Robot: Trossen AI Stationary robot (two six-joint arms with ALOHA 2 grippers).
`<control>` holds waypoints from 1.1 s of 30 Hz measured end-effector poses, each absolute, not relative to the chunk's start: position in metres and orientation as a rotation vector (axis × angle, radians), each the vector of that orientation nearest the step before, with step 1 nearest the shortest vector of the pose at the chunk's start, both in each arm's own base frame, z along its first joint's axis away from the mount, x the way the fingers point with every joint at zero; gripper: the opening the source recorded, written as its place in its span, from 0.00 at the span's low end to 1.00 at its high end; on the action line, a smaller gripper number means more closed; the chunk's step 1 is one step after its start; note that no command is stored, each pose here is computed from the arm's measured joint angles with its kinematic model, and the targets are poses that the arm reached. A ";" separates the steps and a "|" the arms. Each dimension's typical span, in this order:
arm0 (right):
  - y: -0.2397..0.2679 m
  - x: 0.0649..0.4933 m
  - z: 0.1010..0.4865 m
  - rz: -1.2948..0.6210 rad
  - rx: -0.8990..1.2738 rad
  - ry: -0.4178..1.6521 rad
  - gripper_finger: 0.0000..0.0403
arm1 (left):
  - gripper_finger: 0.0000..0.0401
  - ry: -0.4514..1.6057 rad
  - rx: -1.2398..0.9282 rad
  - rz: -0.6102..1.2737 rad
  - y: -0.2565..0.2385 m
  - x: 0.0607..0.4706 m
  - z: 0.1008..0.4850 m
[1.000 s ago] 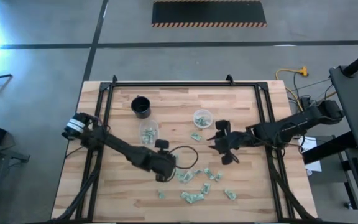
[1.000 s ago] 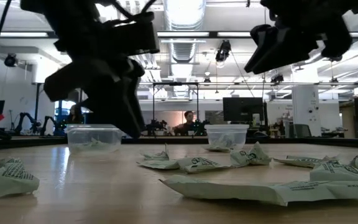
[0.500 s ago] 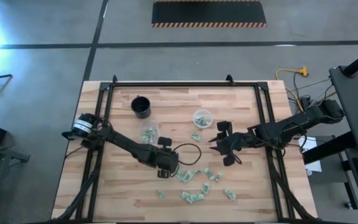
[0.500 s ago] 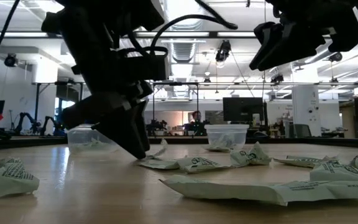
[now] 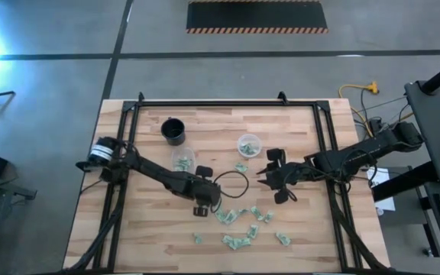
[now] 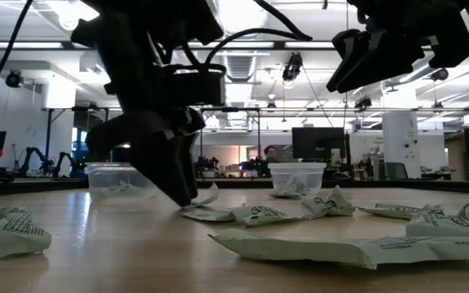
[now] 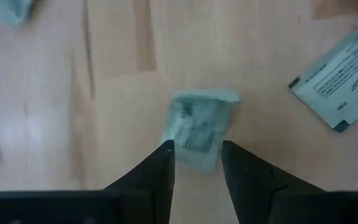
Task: Pick and place items into bin
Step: Put the stevia packet into the left transparent bin
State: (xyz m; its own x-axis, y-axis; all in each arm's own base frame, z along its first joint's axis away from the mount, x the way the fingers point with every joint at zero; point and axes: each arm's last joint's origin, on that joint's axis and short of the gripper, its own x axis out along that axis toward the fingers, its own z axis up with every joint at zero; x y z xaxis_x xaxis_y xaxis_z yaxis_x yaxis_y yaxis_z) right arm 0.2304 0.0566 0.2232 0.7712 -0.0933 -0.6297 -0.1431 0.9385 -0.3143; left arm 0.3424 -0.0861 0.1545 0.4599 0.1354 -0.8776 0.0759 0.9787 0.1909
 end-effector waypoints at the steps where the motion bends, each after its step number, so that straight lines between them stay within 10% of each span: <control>1: 0.057 0.230 0.223 0.027 -0.358 0.694 0.27 | 0.30 1.082 0.219 0.031 -0.085 0.343 0.159; 18: 0.057 0.230 0.223 0.030 -0.359 0.701 0.25 | 0.56 1.052 0.113 -0.112 -0.066 0.354 0.162; 33: 0.056 0.230 0.222 0.031 -0.360 0.705 0.23 | 0.58 0.980 0.128 -0.125 -0.067 0.358 0.159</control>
